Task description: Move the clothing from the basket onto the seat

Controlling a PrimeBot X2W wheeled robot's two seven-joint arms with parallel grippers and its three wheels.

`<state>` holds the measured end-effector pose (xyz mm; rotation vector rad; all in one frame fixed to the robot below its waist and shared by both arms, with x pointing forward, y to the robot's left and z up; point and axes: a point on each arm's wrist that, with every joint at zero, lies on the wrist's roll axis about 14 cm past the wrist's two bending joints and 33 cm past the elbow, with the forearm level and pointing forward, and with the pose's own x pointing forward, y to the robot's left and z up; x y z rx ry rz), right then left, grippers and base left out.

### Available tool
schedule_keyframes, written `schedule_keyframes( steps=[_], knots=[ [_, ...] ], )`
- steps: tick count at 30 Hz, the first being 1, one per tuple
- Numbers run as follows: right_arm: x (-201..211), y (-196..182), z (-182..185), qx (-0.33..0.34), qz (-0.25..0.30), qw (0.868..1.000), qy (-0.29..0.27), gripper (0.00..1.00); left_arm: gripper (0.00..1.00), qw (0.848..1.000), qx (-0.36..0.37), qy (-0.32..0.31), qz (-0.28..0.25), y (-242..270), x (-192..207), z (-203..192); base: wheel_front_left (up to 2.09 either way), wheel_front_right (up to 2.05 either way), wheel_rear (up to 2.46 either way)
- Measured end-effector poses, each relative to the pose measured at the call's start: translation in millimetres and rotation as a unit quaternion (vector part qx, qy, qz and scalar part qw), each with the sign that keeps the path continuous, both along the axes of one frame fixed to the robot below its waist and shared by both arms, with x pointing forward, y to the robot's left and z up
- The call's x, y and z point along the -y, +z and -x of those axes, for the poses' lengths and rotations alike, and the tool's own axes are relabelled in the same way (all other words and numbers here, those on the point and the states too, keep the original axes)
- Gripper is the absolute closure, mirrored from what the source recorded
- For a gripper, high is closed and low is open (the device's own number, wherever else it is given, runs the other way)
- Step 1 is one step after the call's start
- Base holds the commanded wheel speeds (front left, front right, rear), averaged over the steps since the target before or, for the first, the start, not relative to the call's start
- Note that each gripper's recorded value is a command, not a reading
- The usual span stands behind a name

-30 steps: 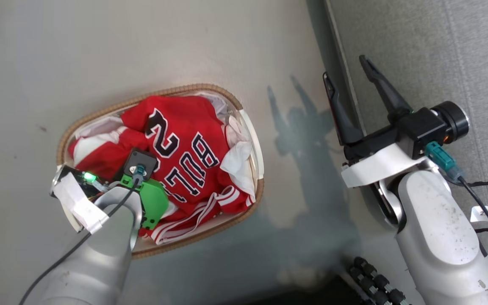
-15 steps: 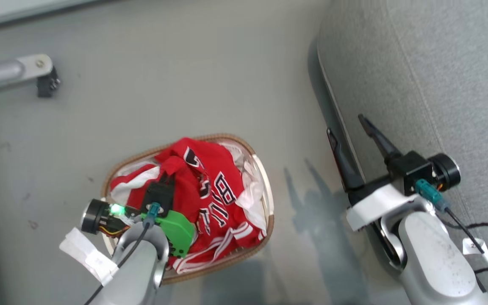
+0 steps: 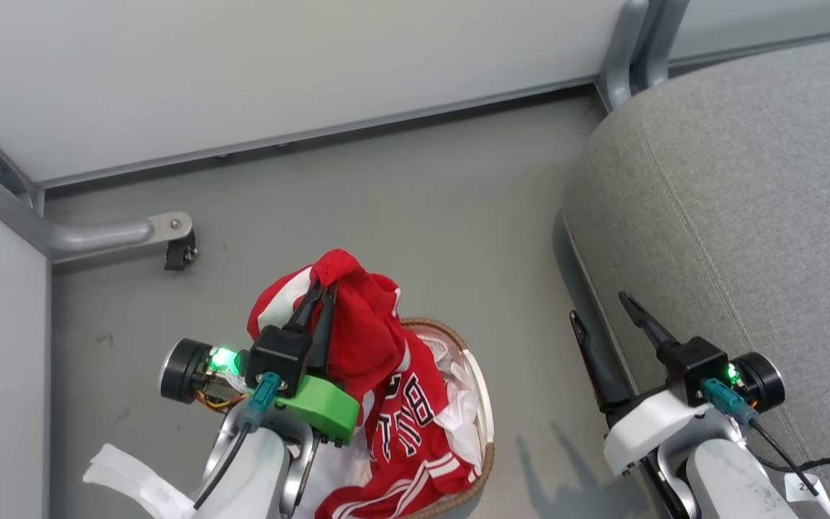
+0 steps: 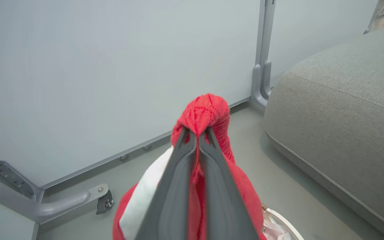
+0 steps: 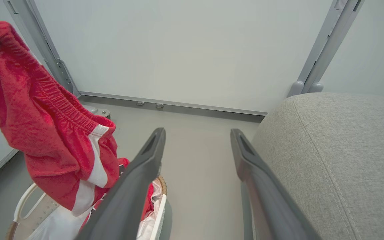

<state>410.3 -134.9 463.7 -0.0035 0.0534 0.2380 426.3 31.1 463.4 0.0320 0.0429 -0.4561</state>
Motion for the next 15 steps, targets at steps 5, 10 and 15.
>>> schedule_keyframes(
  steps=[5, 10, 15],
  knots=[
    [-6, 12, 17, 0.013, -0.003, 1.000, 0.007, 0.00, 1.00, 0.997, 0.068, 0.008, 0.028, 54, -5, 8, 0.00, 0.00, 0.00],
    [-11, 22, 29, 0.027, -0.003, 1.000, 0.014, 0.00, 1.00, 0.990, 0.128, 0.005, 0.051, 100, -6, 17, 0.00, 0.00, 0.00],
    [-19, 22, 40, 0.027, -0.004, 0.999, 0.024, 0.00, 1.00, 0.984, 0.164, 0.001, 0.064, 128, -5, 24, 0.00, 0.00, 0.00]
  ],
)
